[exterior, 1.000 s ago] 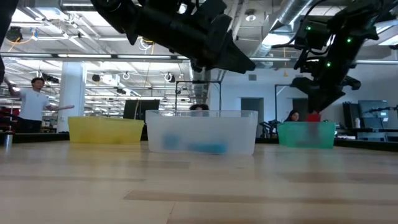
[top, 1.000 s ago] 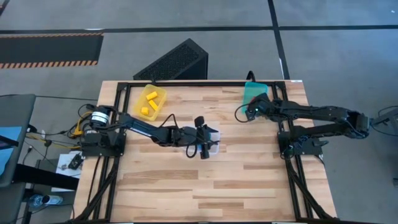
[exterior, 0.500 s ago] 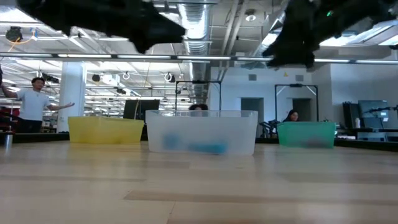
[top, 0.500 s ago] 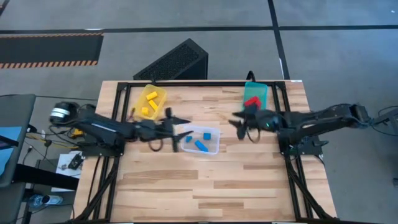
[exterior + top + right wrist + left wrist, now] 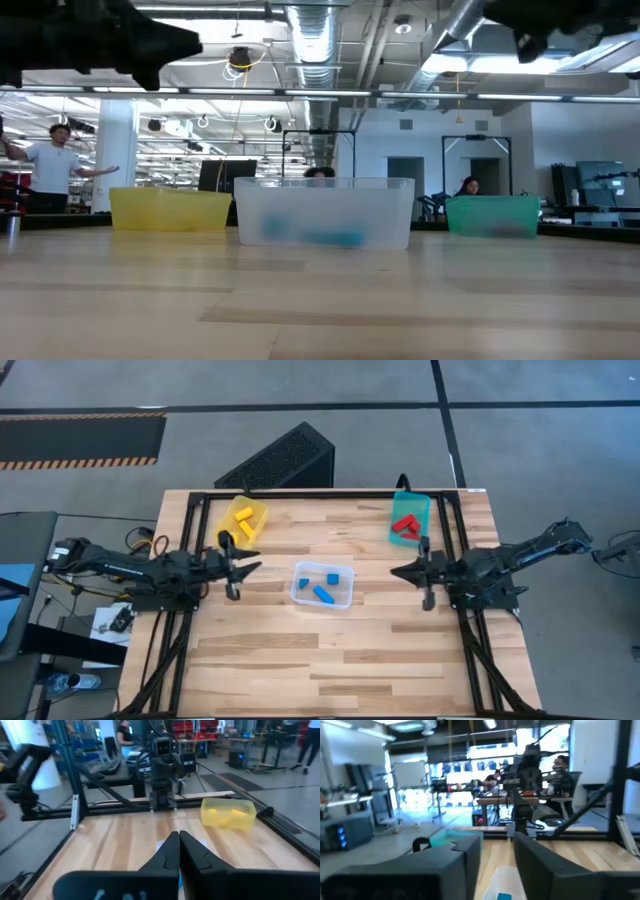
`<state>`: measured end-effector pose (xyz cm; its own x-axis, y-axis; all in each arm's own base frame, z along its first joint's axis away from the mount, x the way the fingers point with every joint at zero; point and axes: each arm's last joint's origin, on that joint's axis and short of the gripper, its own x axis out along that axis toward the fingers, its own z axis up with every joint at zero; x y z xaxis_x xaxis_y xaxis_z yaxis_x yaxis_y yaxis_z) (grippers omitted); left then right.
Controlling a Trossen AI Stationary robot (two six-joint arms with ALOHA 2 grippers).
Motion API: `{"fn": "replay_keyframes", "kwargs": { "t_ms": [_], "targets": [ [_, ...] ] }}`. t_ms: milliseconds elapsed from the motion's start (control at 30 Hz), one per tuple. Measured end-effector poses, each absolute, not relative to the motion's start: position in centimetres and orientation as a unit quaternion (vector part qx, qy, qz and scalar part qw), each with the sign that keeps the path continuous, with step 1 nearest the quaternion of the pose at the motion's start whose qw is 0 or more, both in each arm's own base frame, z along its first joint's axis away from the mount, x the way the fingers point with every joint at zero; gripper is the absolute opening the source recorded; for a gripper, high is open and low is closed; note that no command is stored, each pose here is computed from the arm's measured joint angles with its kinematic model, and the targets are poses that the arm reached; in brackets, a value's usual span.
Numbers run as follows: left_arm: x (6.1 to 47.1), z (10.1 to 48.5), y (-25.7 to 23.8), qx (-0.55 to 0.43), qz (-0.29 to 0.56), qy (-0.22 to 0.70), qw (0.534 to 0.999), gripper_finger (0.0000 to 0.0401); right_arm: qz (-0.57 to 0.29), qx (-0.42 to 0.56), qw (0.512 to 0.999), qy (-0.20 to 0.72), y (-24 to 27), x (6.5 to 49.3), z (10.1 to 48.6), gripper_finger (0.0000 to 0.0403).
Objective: Sort & place blocks by color
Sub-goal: Return to Home Position
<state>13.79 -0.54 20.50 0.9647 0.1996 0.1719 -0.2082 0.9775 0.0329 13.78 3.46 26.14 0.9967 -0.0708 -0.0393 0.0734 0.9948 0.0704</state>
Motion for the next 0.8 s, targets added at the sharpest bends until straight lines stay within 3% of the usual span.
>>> {"fn": "replay_keyframes", "kwargs": {
  "t_ms": [233,400,800],
  "targets": [
    [12.0,20.4,-0.1,0.030,0.099,-0.089,0.991,0.0008,0.014,0.043,0.997,-0.057,2.2,10.5,22.5,0.0006],
    [11.0,20.2,0.3,0.035,0.095,-0.083,0.991,0.0004,0.015,0.058,0.993,-0.099,1.2,9.3,20.3,0.0004],
    [9.3,18.9,0.6,0.001,0.109,-0.061,0.992,0.0000,0.002,0.062,0.995,-0.077,-0.3,9.6,18.0,0.0003]
  ]
}}
